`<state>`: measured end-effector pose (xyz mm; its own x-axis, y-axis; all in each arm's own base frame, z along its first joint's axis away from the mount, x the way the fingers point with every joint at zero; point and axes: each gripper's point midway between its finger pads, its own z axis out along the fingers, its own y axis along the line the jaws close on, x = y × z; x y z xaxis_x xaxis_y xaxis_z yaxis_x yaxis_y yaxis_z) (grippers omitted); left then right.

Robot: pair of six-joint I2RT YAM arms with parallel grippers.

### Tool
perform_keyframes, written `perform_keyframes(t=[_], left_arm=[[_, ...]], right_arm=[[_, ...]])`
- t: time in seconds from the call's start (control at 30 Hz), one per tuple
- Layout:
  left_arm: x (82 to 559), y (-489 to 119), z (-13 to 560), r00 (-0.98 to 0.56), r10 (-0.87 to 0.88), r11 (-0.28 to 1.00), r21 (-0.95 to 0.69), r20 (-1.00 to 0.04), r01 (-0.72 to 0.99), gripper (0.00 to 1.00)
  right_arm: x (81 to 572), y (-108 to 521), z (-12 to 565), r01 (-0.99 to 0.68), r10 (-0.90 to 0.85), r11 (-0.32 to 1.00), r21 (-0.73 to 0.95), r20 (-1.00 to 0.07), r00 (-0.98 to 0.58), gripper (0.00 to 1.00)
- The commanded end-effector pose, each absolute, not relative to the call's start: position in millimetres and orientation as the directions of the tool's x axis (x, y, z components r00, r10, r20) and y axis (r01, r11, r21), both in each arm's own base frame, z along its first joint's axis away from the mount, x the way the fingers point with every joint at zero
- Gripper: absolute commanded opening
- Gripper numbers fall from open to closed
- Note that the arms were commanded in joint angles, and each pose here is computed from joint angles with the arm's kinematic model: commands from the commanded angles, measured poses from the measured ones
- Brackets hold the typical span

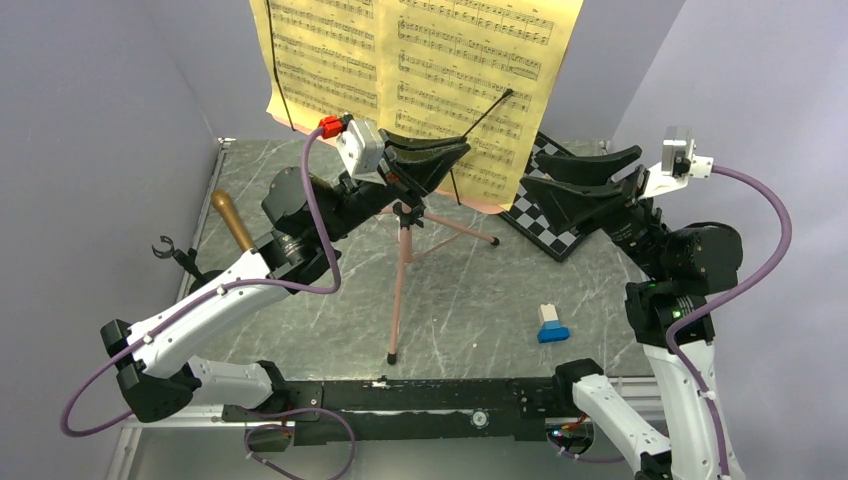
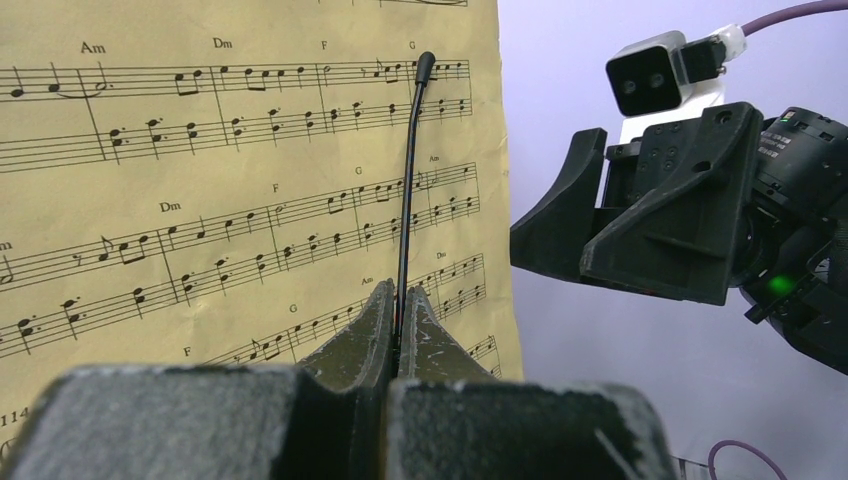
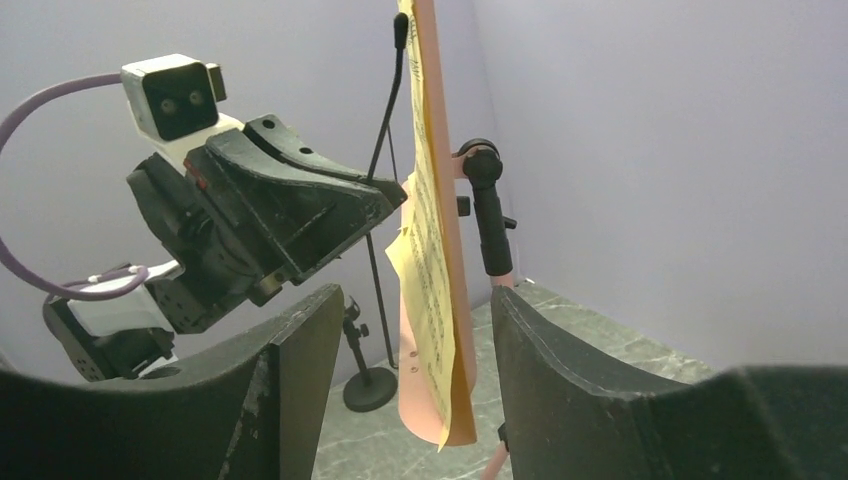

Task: Pack up the instrument practice props

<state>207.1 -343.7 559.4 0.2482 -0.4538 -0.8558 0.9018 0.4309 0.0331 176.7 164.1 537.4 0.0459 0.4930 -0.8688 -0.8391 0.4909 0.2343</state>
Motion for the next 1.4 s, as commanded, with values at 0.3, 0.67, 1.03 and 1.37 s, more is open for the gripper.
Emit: perform_keyframes(t=[0.3,0.67,1.03,1.37], left_arm=[[218,-325,574,0.322,-0.464,0.514,0.045,-0.825,0.857,0.00],[219,-327,574,0.319,-0.463,0.513,0.043,-0.827,0.857,0.00],[220,-328,572,0.319,-0.459,0.518,0.042,-0.829,0.854,0.00],[219,-326,573,0.319,-0.462,0.518,0.040,-0.827,0.854,0.00]], right_arm=[[174,174,550,-0.869,0.480,0.449,0.207,-0.876,0.039,0.56],[163,181,552,-0.900,0.475,0.396,0.181,-0.880,0.032,0.45],[158,178,553,-0.896,0.480,0.408,0.174,-0.876,0.049,0.55],[153,176,550,-0.894,0.479,0.415,0.168,-0.876,0.058,0.45]])
